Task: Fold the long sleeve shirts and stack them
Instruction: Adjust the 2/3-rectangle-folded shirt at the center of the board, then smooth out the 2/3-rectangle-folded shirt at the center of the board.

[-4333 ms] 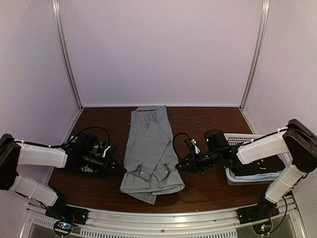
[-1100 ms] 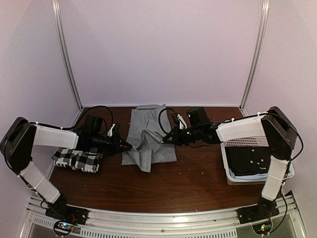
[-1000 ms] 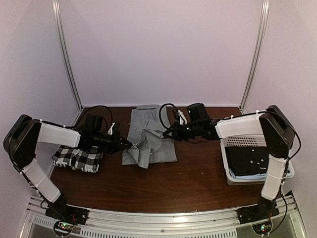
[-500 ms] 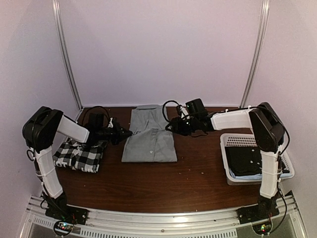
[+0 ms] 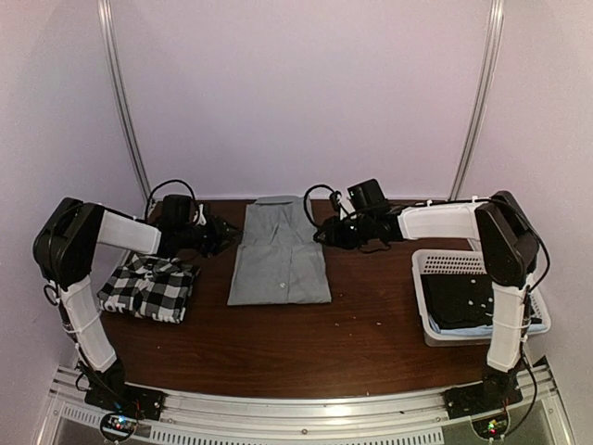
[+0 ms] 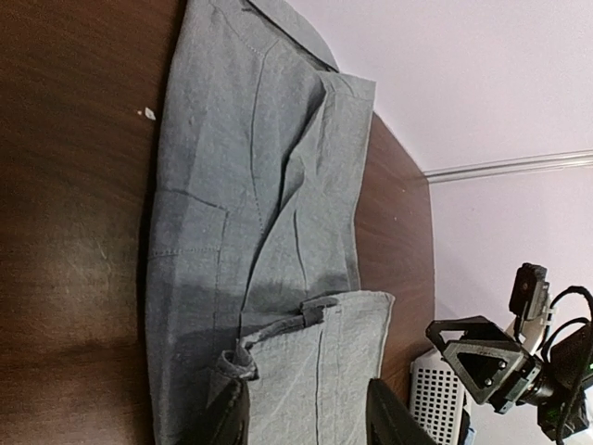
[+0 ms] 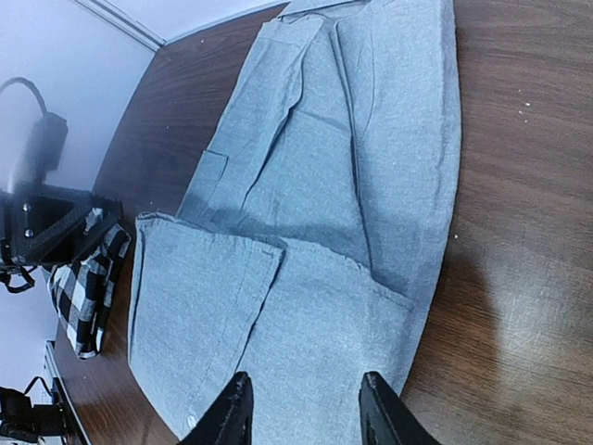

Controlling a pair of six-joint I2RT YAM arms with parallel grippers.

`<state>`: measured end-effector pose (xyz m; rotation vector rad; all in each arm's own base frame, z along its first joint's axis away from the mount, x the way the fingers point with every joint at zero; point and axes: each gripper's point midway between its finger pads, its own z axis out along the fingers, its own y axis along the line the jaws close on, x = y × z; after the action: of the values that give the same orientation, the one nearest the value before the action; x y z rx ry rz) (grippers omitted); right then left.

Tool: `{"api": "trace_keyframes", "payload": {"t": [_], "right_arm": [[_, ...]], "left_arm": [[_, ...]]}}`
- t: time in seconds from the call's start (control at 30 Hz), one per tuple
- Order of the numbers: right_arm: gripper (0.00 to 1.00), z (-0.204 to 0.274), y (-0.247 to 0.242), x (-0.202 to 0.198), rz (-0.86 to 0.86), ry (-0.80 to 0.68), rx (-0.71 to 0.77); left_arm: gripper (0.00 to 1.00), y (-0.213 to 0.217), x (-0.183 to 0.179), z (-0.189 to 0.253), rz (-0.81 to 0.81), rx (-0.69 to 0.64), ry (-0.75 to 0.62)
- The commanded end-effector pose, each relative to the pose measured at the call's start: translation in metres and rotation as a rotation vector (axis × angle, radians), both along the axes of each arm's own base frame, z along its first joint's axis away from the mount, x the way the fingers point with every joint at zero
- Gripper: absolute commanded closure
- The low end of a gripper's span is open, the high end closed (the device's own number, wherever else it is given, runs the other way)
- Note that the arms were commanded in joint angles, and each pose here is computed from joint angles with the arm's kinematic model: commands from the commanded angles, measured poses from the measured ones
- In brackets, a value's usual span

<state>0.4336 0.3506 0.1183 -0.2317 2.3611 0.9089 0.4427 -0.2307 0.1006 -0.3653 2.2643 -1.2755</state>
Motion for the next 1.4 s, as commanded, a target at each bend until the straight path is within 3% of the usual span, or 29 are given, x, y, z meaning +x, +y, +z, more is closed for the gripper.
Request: {"api": "trace_keyframes", "payload": {"t": [0.0, 0.13, 0.3, 0.5, 1.0, 1.37], "right_arm": [[0.62, 0.014, 0.023, -0.009, 0.071, -0.037, 0.0], [0.67, 0.001, 0.036, -0.011, 0.111, -0.016, 0.007], [0.73, -0.015, 0.048, -0.002, 0.147, -0.006, 0.002], [0.74, -0.039, 0.049, 0.017, 0.139, 0.021, -0.011], [0.74, -0.08, 0.037, 0.044, 0.117, 0.098, -0.025], [0.73, -0.035, 0.027, 0.047, 0.089, 0.024, -0.06]], "left_arm": [[0.56, 0.011, 0.008, 0.033, 0.017, 0.123, -0.131], [0.61, 0.001, -0.002, 0.037, -0.009, 0.191, -0.154], [0.76, -0.02, -0.011, 0.024, -0.073, 0.18, -0.141], [0.83, -0.038, -0.007, -0.007, -0.153, 0.157, -0.088], [0.88, -0.018, 0.032, -0.074, -0.085, 0.27, 0.038], [0.87, -0.009, 0.044, -0.044, -0.069, 0.332, -0.029]]}}
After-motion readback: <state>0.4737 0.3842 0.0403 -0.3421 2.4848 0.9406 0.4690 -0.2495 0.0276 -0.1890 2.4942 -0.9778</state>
